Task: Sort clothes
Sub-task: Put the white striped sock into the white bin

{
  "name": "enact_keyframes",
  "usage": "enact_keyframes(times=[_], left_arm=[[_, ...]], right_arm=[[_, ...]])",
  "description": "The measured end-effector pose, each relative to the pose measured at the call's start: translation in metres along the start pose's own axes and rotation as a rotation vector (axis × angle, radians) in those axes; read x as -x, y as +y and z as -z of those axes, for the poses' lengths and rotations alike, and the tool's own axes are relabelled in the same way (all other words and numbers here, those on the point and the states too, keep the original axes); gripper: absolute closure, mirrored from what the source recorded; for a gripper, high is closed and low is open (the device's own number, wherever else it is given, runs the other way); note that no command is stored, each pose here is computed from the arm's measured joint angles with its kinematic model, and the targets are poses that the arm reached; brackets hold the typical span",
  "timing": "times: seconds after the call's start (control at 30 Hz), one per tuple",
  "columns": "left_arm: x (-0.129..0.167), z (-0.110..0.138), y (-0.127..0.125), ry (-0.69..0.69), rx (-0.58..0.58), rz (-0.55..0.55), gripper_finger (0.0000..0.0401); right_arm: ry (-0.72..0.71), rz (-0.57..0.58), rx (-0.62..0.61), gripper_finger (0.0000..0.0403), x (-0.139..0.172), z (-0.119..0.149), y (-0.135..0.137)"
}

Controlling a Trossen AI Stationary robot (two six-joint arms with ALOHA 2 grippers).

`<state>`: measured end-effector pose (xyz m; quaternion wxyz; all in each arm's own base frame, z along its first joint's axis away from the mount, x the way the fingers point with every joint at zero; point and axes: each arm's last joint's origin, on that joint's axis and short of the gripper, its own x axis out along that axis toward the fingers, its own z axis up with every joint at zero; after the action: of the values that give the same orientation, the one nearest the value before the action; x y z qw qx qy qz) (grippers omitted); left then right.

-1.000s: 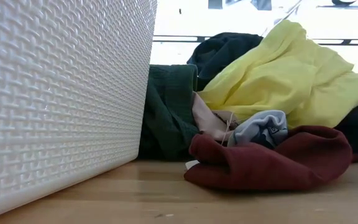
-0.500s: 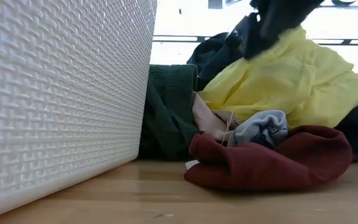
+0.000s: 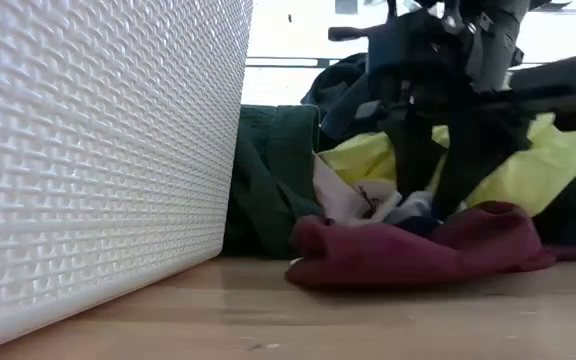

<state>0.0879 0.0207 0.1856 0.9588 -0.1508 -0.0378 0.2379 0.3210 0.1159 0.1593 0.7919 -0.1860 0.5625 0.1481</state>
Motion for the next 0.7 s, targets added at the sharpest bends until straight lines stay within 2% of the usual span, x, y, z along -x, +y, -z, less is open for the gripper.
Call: enact_keyframes(times=[0.07,0.2,0.27,0.37,0.4,0.5,0.7], left_arm=[[0.0,0.0,0.0,0.0,0.0,0.0,0.0396],[0.0,0.0,0.0,0.001,0.0,0.001,0.0396],[0.0,0.0,0.0,0.001,0.001,0.003,0.0396],[0.0,0.0,0.0,0.001,0.001,0.003,0.0396],[0.0,0.0,0.0,0.001,0.001,0.003,0.0396],[0.0,0.0,0.0,0.0,0.002,0.003,0.0396],[0.0,0.0,0.0,-0.001,0.019,0.003,0.0396]], right_arm=[[0.038,0.008,-0.009,0.0256,-0.004,0.003,0.001],[0.122,0.119,-0.046,0.0272,-0.014,0.009,-0.001],[0.136,0.154,-0.064,0.0305,-0.016,0.01,-0.002],[0.149,0.159,-0.096,0.0376,-0.011,0.007,-0.004],[0.164,0.154,-0.092,0.0386,-0.006,0.005,-0.005],[0.165,0.183,-0.091,0.0381,0.023,-0.009,-0.011],[0.046,0.234,-0.119,0.0395,0.098,-0.04,-0.024]])
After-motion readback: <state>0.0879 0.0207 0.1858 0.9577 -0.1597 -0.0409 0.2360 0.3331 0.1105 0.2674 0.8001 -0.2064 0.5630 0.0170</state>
